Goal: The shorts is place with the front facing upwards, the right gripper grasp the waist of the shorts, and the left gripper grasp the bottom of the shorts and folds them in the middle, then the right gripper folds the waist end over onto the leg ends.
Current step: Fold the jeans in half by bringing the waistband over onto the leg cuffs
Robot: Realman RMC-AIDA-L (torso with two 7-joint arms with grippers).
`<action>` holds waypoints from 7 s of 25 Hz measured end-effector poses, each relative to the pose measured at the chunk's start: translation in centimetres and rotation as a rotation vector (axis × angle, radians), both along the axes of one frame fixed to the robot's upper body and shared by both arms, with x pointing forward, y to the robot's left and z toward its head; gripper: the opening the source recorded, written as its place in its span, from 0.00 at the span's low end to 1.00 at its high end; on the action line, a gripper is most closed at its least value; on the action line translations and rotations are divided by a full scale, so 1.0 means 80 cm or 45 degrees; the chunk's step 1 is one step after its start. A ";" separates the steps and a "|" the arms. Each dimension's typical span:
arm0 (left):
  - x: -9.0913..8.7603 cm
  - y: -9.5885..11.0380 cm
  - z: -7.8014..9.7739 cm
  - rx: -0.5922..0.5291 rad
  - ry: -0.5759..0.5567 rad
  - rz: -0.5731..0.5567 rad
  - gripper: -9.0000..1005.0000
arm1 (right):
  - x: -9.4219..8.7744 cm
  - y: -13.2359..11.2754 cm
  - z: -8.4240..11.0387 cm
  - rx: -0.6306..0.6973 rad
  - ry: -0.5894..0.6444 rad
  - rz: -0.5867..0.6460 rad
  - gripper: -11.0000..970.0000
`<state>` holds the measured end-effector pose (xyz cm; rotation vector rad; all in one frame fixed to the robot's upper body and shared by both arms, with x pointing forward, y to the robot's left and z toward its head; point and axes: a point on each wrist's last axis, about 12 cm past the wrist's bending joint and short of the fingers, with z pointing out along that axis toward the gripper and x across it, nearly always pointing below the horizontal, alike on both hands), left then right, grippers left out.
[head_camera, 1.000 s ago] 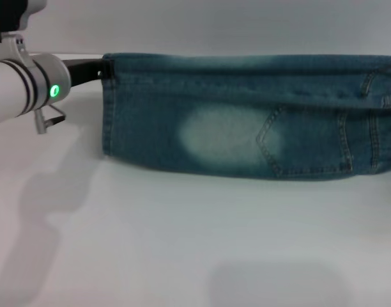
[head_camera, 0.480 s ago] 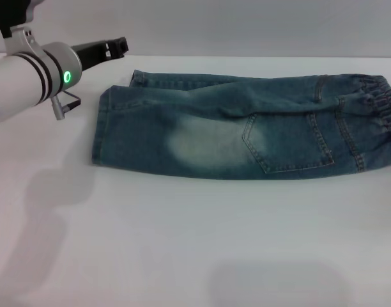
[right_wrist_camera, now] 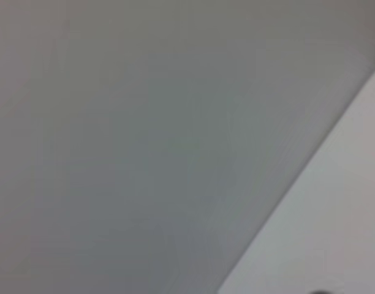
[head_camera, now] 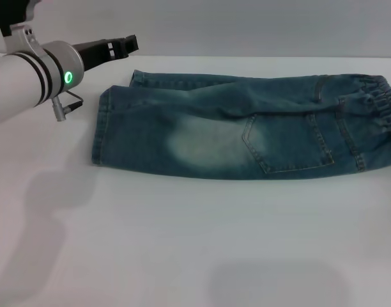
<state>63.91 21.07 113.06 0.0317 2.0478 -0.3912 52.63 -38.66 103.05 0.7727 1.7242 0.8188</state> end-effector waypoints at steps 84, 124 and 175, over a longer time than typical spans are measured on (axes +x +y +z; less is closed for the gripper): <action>-0.031 -0.045 -0.044 0.025 -0.042 -0.125 0.61 | 0.102 0.092 0.092 0.157 -0.214 0.426 0.09; -0.055 -0.049 -0.074 -0.001 0.005 -0.130 0.61 | 0.174 0.290 0.170 0.002 -0.272 0.923 0.08; -0.100 -0.145 -0.085 -0.202 0.031 -0.369 0.61 | 0.173 0.315 0.170 -0.056 -0.263 0.961 0.08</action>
